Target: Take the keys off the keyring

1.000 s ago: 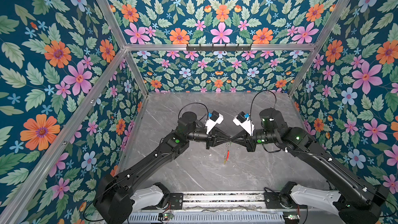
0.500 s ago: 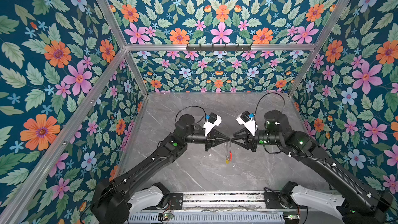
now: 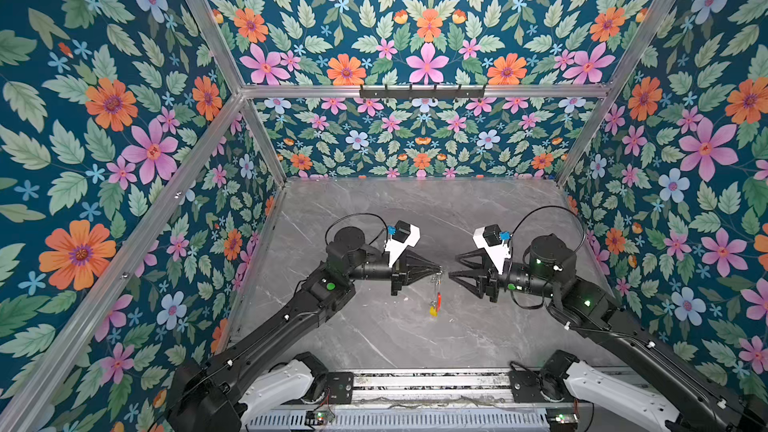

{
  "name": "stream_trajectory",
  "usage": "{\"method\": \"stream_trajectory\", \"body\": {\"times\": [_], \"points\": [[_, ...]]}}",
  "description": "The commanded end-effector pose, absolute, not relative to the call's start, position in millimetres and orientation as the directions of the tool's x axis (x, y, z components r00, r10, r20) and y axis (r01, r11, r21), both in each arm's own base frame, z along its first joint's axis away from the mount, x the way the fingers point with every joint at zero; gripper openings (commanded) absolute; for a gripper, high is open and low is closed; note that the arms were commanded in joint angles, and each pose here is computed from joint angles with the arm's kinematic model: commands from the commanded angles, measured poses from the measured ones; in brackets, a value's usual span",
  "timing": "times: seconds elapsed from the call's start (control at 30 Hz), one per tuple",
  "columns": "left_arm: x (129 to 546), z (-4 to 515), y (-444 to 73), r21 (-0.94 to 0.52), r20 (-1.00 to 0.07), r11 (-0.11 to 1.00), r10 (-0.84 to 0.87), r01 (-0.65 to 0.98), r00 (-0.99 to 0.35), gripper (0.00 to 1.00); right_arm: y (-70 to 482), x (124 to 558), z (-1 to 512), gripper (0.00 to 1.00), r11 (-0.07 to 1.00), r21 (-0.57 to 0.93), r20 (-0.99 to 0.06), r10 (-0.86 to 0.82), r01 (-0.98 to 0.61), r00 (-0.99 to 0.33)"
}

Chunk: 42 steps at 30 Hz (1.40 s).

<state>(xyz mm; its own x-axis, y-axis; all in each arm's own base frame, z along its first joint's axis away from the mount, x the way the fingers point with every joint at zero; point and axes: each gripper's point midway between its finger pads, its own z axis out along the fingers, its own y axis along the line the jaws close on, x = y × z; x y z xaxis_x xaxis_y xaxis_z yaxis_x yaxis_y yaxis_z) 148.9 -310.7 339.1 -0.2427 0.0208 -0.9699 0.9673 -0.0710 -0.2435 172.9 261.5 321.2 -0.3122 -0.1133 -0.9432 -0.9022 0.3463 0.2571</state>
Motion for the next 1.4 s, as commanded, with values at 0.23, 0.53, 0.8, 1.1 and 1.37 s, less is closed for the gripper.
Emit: {"method": "stream_trajectory", "body": {"times": [0.23,0.53,0.8,1.1,1.37], "points": [[126.9,361.3,-306.0,-0.184,-0.98,-0.204,-0.039,0.962,-0.195,0.0,274.3,159.2,322.3,0.58,0.223,0.278,-0.94,-0.137,-0.934,-0.312],[132.2,360.7,-307.2,-0.195,-0.977,-0.178,-0.051,0.964,-0.207,0.0,282.3,157.6,325.2,0.42,0.172,0.307,-0.932,-0.146,-0.936,-0.332],[141.3,363.0,-308.0,-0.201,-0.975,-0.126,-0.068,0.971,-0.211,0.0,283.6,152.8,324.6,0.16,0.146,0.324,-0.927,-0.147,-0.935,-0.345],[144.4,367.9,-307.0,-0.197,-0.974,-0.103,-0.092,0.975,-0.206,0.0,285.0,153.3,323.5,0.02,0.142,0.336,-0.923,-0.145,-0.931,-0.355],[149.1,373.7,-304.9,-0.194,-0.972,-0.068,-0.12,0.979,-0.201,0.0,288.7,153.3,319.2,0.0,0.127,0.356,-0.913,-0.163,-0.926,-0.373]]}}
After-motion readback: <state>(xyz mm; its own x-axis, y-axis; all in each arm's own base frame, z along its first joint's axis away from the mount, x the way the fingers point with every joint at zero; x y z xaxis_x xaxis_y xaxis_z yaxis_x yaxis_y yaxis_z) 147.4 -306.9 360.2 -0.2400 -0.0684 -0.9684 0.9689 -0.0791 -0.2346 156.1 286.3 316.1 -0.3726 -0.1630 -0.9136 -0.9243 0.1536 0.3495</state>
